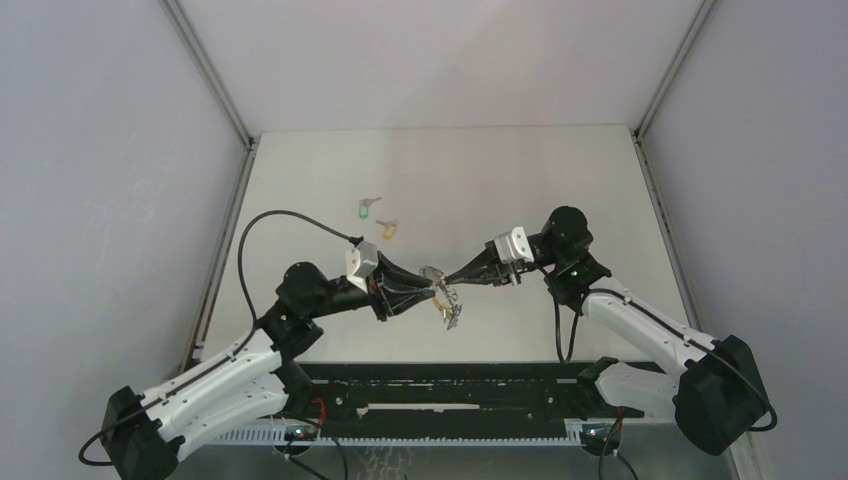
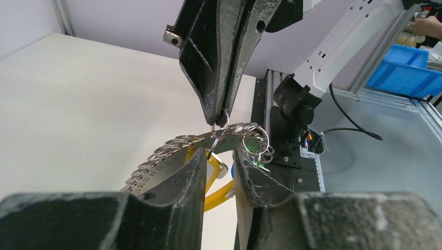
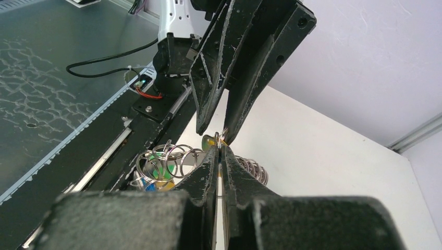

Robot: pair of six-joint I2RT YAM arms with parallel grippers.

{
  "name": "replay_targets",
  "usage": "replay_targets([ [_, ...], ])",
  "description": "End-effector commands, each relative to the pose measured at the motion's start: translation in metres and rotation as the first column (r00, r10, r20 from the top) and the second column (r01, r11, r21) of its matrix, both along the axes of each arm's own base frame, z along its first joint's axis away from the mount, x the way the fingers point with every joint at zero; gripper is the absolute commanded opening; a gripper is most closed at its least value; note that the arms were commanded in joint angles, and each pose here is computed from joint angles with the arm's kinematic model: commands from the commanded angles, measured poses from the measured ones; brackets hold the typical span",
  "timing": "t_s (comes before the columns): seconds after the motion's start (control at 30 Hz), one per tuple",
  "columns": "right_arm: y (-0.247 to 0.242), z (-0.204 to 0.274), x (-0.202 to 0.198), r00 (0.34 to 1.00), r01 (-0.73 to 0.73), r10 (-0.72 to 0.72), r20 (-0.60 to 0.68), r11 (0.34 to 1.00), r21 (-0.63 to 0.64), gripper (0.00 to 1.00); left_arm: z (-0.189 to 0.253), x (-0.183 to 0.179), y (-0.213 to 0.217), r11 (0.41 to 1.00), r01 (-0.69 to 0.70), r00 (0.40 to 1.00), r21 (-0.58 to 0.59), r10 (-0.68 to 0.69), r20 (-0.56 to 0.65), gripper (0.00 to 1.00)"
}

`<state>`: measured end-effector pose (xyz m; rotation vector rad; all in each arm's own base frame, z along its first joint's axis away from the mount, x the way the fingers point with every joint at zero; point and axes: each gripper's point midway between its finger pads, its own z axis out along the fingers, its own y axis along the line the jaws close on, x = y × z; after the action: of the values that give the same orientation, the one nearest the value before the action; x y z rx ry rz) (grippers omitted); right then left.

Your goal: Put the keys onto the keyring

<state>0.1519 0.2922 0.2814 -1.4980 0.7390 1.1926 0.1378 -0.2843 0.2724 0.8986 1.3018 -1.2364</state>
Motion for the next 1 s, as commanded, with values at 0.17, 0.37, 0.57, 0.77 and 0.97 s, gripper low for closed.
replay_targets([
  [0.17, -0.003, 0.021, -0.006, 0.996, -0.026, 0.022, 0.09, 0.999, 0.044, 0.0, 0.048, -0.003, -0.003, 0.996, 0.041, 0.995, -0.081, -0.033, 0.095, 0.2],
  [0.37, -0.003, 0.024, -0.005, 0.995, -0.014, 0.009, 0.097, 0.999, 0.051, 0.0, 0.041, -0.004, -0.004, 0.996, 0.047, 0.997, -0.073, -0.043, 0.065, 0.02],
  [0.57, -0.003, 0.033, -0.006, 0.994, 0.001, -0.009, 0.112, 0.997, 0.075, 0.0, 0.032, -0.004, -0.007, 0.997, 0.055, 0.998, -0.06, -0.055, 0.009, 0.0],
  [0.77, 0.001, 0.04, -0.01, 0.992, 0.002, -0.014, 0.125, 0.995, 0.098, 0.0, 0.029, -0.004, -0.013, 0.995, 0.083, 0.995, -0.055, -0.085, -0.042, 0.02],
  [0.97, 0.006, 0.04, -0.01, 0.993, 0.002, -0.014, 0.114, 0.995, 0.102, 0.0, 0.032, -0.004, -0.012, 0.995, 0.077, 0.996, -0.067, -0.08, -0.049, 0.17],
])
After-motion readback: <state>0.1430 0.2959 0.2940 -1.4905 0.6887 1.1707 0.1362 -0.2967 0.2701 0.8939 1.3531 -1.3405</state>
